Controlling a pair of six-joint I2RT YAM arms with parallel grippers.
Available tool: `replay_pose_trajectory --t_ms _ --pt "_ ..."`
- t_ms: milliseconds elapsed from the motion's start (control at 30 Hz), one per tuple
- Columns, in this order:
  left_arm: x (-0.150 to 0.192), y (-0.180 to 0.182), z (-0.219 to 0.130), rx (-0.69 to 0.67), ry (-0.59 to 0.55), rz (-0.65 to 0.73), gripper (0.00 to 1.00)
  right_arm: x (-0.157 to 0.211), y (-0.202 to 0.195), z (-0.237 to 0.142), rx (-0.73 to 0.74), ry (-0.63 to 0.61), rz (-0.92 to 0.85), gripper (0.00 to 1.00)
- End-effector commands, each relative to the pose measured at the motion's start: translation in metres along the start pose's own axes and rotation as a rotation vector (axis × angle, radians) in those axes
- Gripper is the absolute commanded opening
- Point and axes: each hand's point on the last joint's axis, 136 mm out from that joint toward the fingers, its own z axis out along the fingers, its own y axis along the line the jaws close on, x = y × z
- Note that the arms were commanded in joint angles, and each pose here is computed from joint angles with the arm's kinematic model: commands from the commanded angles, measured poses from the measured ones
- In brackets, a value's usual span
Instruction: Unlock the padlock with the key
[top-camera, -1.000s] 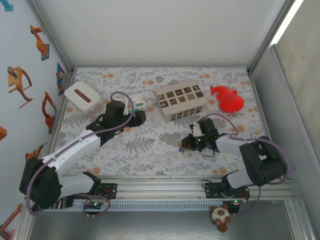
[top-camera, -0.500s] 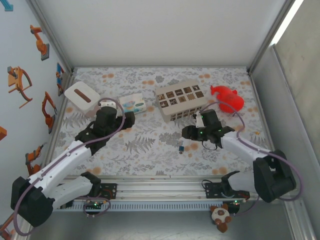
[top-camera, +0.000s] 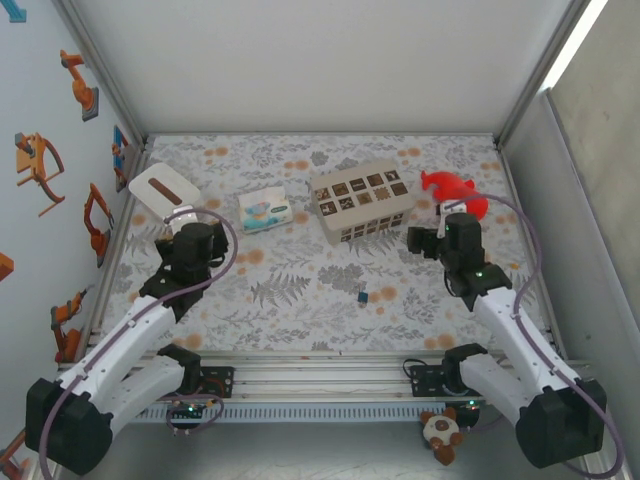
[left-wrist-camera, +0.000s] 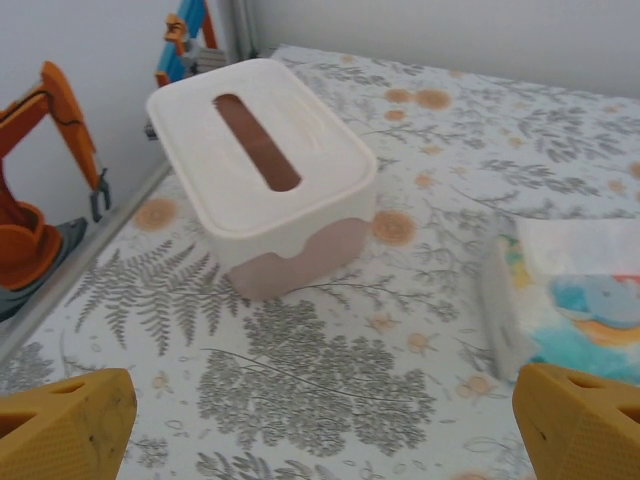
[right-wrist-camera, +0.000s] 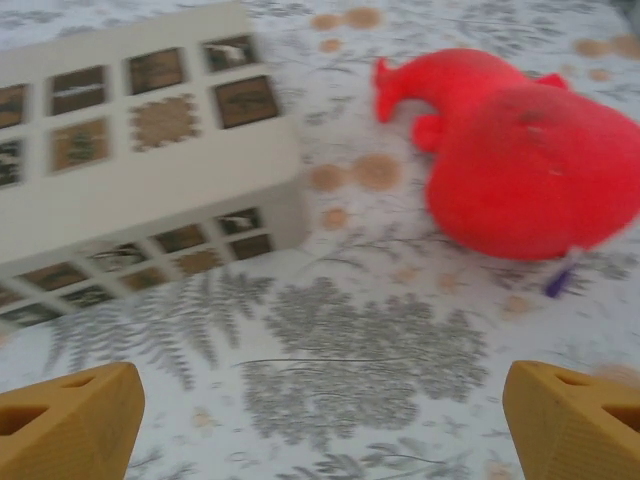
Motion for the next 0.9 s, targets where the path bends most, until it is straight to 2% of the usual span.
replay_pose_trajectory --t_ms 0,133,233,500,633,867 --pt "-0.007 0.012 0.01 -0.03 -0.058 0.036 0.96 -0.004 -0.037 0.008 0.14 -0.082 -0.003 0.97" --pt "0.007 0.026 0.026 -0.068 -0.005 0.045 0.96 0.0 -0.061 0.022 0.205 -0.127 0.019 1.0" --pt "0.01 0.028 0.033 -0.07 -0.01 0.05 0.96 0.003 -0.071 0.034 0.217 -0.156 0.04 1.0" --pt "0.026 0.013 0.051 0.001 -0.026 0.104 0.96 0.014 -0.072 0.07 0.202 -0.215 0.007 1.0" --pt "0.026 0.005 0.055 0.055 -0.077 0.102 0.96 0.005 -0.067 0.074 0.169 -0.298 -0.032 1.0" --pt "0.028 -0.002 0.064 0.126 -0.144 0.076 0.96 0.021 -0.061 0.101 0.108 -0.294 -0.045 1.0"
